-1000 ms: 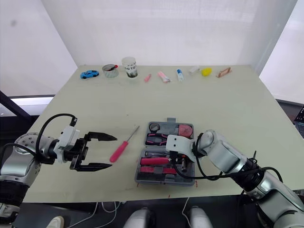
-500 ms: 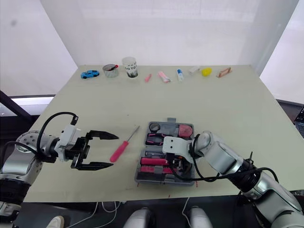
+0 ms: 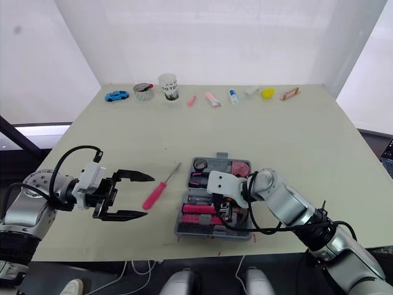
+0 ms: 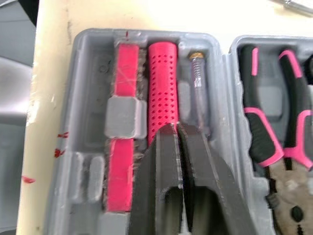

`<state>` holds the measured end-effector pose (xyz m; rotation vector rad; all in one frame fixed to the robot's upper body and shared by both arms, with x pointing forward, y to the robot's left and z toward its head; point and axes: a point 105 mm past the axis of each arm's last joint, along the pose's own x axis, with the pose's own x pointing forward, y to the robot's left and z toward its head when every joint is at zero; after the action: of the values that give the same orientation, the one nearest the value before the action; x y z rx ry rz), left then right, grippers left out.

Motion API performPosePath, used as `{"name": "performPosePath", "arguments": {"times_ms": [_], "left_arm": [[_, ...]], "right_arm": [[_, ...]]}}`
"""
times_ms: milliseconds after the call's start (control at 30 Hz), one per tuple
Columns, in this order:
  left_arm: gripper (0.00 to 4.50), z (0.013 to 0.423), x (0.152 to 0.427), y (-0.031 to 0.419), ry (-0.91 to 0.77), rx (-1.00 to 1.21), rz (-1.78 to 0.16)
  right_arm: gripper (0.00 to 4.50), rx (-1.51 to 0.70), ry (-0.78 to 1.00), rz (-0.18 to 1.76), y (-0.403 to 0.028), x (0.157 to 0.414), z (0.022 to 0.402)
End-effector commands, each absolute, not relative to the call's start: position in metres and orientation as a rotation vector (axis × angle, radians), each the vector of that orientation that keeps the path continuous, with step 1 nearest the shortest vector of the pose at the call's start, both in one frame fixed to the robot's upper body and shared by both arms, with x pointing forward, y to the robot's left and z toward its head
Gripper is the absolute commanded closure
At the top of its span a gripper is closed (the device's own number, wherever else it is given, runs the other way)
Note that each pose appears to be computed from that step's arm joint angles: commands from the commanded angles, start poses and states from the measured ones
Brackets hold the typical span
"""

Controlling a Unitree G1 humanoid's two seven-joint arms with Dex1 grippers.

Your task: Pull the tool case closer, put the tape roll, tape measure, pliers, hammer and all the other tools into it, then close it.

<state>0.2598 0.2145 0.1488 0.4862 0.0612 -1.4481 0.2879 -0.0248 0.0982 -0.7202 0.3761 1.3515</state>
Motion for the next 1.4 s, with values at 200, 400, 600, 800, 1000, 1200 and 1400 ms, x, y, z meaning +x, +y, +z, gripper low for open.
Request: {"name": "performPosePath", "arguments": {"times_ms": [200,400,600,800,1000,1200,1400], "left_arm": [[0.0,0.153,0.257,0.211,0.028,0.487,-1.504],[0.0,0.152,0.256,0.212,0.027,0.481,-1.497],[0.0,0.15,0.255,0.212,0.029,0.472,-1.493],[0.0,0.15,0.256,0.214,0.015,0.419,-1.44],[0.0,0.156,0.264,0.221,-0.032,0.258,-1.25],[0.0,0.15,0.272,0.233,-0.064,0.126,-1.049],[0.0,0.126,0.281,0.265,-0.036,0.095,-0.793]], "right_arm": [[4.48,-0.608,0.343,1.371,-0.013,0.288,0.089],[4.48,-0.631,0.42,1.353,-0.025,0.289,0.055],[4.48,-0.641,0.416,1.342,-0.031,0.291,0.05],[4.48,-0.411,0.208,1.318,-0.018,0.294,0.099],[4.48,-0.31,0.049,1.13,-0.057,0.3,0.119],[4.48,-0.21,-0.076,0.9,-0.116,0.305,0.127],[3.81,-0.144,-0.115,0.67,-0.183,0.287,0.123]]}}
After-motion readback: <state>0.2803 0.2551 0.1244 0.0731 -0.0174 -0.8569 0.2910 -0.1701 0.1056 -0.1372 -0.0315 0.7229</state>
